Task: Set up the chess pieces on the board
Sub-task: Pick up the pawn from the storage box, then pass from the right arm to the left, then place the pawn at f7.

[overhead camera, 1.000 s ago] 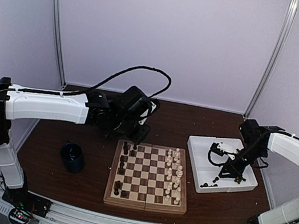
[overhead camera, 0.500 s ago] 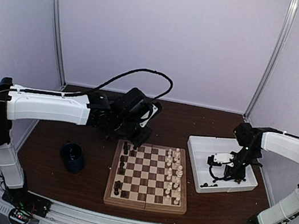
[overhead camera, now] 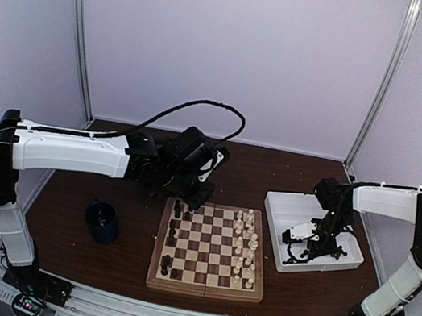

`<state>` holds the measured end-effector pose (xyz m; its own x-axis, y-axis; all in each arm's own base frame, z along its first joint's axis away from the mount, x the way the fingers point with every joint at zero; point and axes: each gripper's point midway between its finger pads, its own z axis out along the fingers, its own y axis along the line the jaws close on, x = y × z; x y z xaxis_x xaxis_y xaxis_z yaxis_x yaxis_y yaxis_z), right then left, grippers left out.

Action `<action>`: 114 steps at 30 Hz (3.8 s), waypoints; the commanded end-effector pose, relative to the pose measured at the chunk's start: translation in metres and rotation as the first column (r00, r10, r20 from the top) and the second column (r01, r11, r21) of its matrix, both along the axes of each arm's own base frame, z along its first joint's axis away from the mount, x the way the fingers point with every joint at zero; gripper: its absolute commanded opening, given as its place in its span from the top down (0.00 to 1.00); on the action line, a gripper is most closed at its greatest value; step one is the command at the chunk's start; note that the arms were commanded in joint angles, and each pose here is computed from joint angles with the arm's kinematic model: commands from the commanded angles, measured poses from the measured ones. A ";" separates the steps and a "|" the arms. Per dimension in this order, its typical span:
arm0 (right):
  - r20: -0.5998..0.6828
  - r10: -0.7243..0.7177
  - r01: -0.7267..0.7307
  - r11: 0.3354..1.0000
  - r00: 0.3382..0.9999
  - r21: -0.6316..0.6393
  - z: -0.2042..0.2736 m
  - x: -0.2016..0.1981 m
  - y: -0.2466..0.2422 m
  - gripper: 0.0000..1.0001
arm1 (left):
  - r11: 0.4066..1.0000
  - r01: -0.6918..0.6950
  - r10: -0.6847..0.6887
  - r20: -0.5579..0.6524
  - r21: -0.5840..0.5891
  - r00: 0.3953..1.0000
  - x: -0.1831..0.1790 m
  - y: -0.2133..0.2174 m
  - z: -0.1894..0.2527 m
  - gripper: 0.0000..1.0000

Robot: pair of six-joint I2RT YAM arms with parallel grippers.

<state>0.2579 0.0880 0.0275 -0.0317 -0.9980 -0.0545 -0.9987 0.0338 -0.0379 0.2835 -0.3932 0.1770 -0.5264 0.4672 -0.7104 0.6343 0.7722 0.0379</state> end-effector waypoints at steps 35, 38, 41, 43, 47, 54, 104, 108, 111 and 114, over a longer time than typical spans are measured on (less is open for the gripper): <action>-0.086 -0.183 0.196 0.965 0.979 0.176 0.029 0.007 0.010 0.86 | 0.997 0.037 -0.039 -0.035 -0.067 0.999 -0.002 -0.025 -0.007 0.65; -0.109 -0.222 0.241 0.946 0.969 0.218 0.035 0.009 0.016 0.88 | 0.996 0.047 -0.050 -0.043 -0.082 0.998 -0.004 -0.028 -0.010 0.65; -0.172 -0.287 0.328 0.895 0.942 0.303 0.052 0.014 0.024 0.88 | 0.983 0.097 -0.105 -0.042 -0.157 0.994 -0.010 -0.040 -0.007 0.65; -0.254 -0.326 0.403 0.838 0.910 0.367 0.070 0.013 0.032 0.88 | 0.960 0.145 -0.152 -0.012 -0.239 0.988 -0.016 -0.055 0.001 0.65; -0.389 -0.342 0.501 0.737 0.855 0.454 0.103 0.012 0.050 0.88 | 0.868 0.309 -0.292 0.104 -0.389 0.951 -0.034 -0.098 0.031 0.64; -0.523 -0.309 0.579 0.643 0.795 0.501 0.135 0.003 0.069 0.88 | 0.738 0.550 -0.490 0.250 -0.392 0.835 -0.051 -0.165 0.052 0.61; -0.535 -0.287 0.589 0.580 0.794 0.563 0.159 -0.028 0.071 0.73 | 0.809 0.530 -0.530 0.075 -0.255 0.845 -0.049 -0.165 0.044 0.99; -0.430 -0.361 0.561 0.539 0.828 0.628 0.161 -0.014 0.069 0.68 | 0.883 0.447 -0.461 -0.082 -0.146 0.884 -0.050 -0.111 0.025 0.99; -0.354 -0.436 0.556 0.543 0.827 0.630 0.156 -0.005 0.061 0.67 | 0.913 0.401 -0.409 -0.199 -0.079 0.891 -0.054 -0.074 0.012 0.99; -0.324 -0.476 0.565 0.558 0.818 0.607 0.144 -0.002 0.054 0.66 | 0.934 0.356 -0.326 -0.315 0.042 0.891 -0.057 -0.033 -0.007 0.98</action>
<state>0.2355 0.1536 0.1851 -0.5838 -0.5021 -0.6380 -0.8088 0.4277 0.4035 0.2364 -0.4908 0.2065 -0.3820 0.5925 -0.7092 0.9017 0.4069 -0.1458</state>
